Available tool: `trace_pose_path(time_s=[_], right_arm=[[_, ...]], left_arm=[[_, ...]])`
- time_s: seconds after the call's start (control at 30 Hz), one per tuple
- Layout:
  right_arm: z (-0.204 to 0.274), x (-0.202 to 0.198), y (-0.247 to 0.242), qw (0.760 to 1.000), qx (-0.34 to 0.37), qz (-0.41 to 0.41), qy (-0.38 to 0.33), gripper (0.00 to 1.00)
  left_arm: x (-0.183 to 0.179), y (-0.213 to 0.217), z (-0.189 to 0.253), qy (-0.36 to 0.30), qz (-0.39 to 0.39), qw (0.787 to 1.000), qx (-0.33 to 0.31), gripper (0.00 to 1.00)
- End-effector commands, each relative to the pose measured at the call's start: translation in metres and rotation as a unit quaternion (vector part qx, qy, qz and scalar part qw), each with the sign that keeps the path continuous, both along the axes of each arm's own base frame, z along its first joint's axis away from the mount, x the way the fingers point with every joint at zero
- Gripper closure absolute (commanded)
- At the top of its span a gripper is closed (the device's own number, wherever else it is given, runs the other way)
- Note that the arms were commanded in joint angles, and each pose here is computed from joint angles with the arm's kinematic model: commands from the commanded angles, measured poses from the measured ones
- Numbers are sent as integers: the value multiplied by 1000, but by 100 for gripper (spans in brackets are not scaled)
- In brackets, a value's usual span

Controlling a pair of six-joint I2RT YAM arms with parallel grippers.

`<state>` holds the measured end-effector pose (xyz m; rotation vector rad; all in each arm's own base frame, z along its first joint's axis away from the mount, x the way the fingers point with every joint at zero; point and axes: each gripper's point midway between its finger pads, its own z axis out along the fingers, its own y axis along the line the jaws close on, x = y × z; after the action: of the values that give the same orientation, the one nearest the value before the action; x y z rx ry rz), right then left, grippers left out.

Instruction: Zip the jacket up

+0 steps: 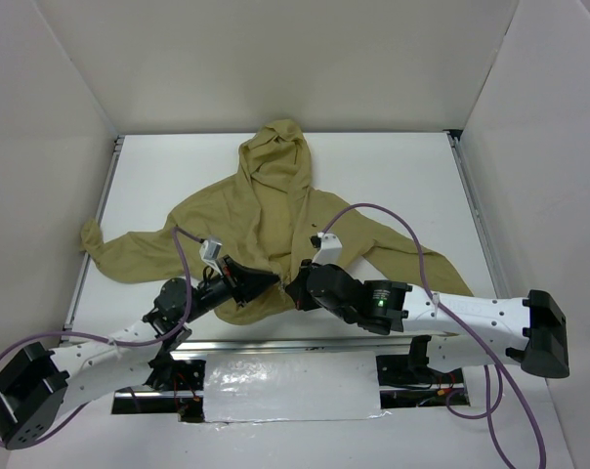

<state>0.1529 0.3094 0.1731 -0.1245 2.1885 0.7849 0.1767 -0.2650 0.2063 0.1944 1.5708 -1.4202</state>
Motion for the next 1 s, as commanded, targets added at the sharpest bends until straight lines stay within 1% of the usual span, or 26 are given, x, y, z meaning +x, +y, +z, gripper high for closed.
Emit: trace_pose_path(time_s=[0.0, 0.97], right_arm=[[21, 4, 5, 1000, 27, -2, -14, 100], [26, 9, -3, 999, 41, -29, -18, 100]], left_arm=[[3, -1, 35, -43, 4, 998, -38, 100], [-1, -2, 33, -46, -6, 998, -39, 100]])
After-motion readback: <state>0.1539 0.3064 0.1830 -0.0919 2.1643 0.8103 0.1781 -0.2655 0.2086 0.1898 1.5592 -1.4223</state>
